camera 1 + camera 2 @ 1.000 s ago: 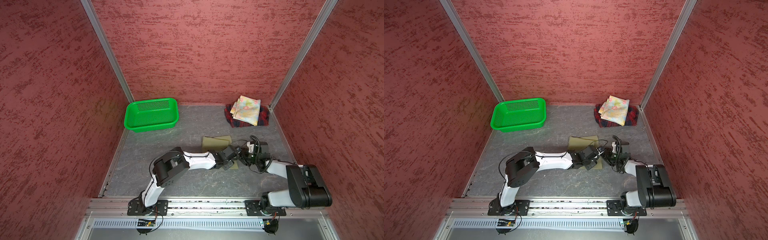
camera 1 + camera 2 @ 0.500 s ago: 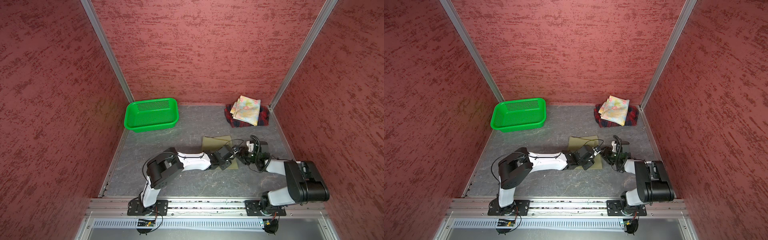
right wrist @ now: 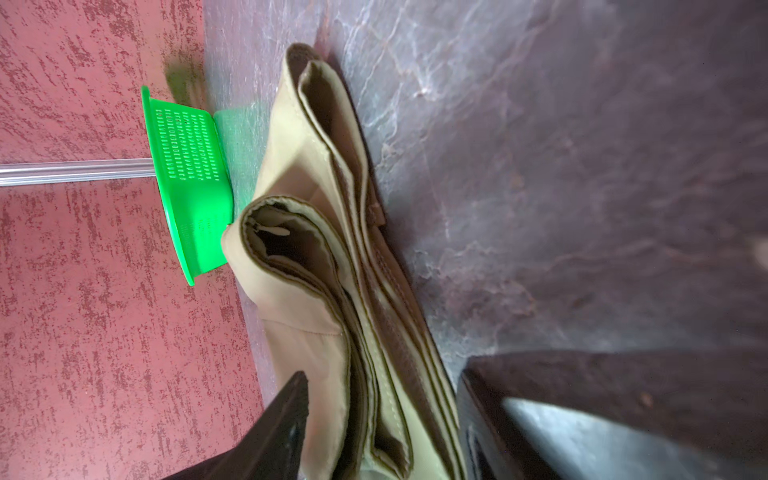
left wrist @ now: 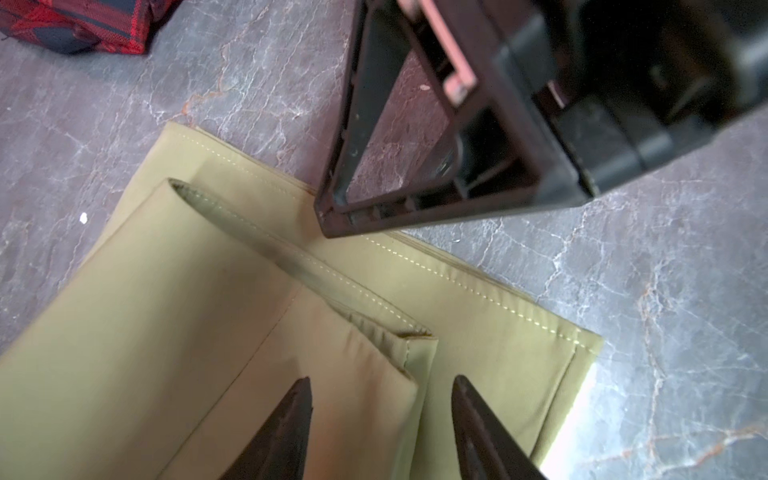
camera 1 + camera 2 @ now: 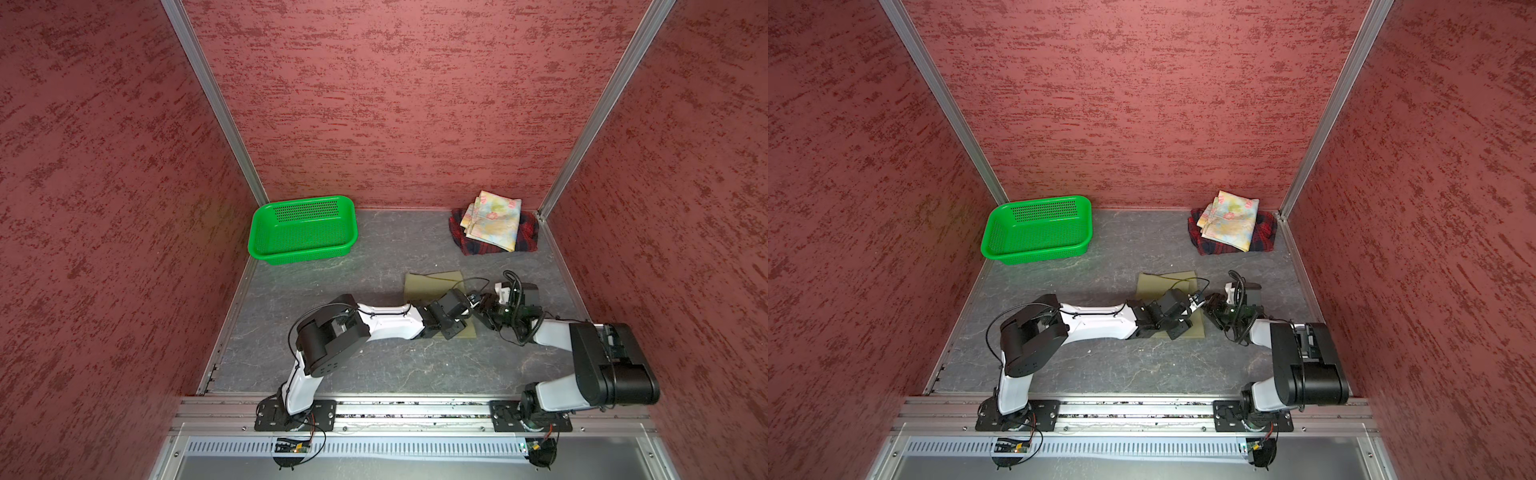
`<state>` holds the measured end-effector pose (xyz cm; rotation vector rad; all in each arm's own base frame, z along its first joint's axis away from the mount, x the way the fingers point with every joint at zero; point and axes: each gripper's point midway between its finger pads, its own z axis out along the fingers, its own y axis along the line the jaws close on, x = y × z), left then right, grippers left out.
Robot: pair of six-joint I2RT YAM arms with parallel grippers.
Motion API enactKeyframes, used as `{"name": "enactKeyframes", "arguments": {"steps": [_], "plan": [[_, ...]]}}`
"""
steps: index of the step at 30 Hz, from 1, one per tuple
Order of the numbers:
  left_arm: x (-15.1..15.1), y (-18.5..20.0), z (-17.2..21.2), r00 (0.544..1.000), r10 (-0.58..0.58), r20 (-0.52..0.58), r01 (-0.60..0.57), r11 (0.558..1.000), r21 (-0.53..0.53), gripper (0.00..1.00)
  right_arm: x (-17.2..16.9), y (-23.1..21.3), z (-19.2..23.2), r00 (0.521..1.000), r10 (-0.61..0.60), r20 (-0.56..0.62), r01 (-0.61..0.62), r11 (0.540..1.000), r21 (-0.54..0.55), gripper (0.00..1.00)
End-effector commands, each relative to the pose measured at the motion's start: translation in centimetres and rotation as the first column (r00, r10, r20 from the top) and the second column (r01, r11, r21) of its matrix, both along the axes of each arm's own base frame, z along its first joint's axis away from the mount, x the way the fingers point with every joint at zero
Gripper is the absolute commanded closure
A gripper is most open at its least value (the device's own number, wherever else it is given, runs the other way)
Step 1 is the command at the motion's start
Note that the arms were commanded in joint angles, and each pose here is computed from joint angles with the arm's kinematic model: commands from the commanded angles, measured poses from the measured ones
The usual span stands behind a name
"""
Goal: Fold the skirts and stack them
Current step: 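Grasp the folded olive skirt's edge with the left gripper while right holds it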
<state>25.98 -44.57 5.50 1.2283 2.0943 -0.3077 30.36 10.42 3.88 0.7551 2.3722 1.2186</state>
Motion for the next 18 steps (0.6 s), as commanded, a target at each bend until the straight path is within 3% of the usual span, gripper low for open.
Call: {"name": "enactKeyframes", "arguments": {"steps": [1,10,13,18], "plan": [[-0.3,-0.6,-1.0,0.999,-0.03,-0.016,0.031,1.0,0.008,0.45,-1.4,-0.9,-2.1,0.994,-0.042,-0.099,0.039,0.999,-0.036,0.41],[-0.6,-0.5,-3.0,0.998,-0.03,-0.051,0.032,0.999,0.039,0.41,-1.1,-1.3,-2.0,0.994,-0.05,-0.098,0.046,0.998,-0.039,0.41],[-0.2,-0.5,-3.6,0.998,-0.016,-0.057,0.018,0.999,0.039,0.6,-1.3,-1.5,-2.1,0.993,-0.056,-0.103,0.05,0.997,-0.059,0.41],[0.4,-0.6,-3.4,0.998,0.0,-0.061,0.001,1.0,0.015,0.77,-1.6,-1.8,-2.0,0.994,-0.058,-0.096,0.05,0.995,-0.082,0.41]]}}
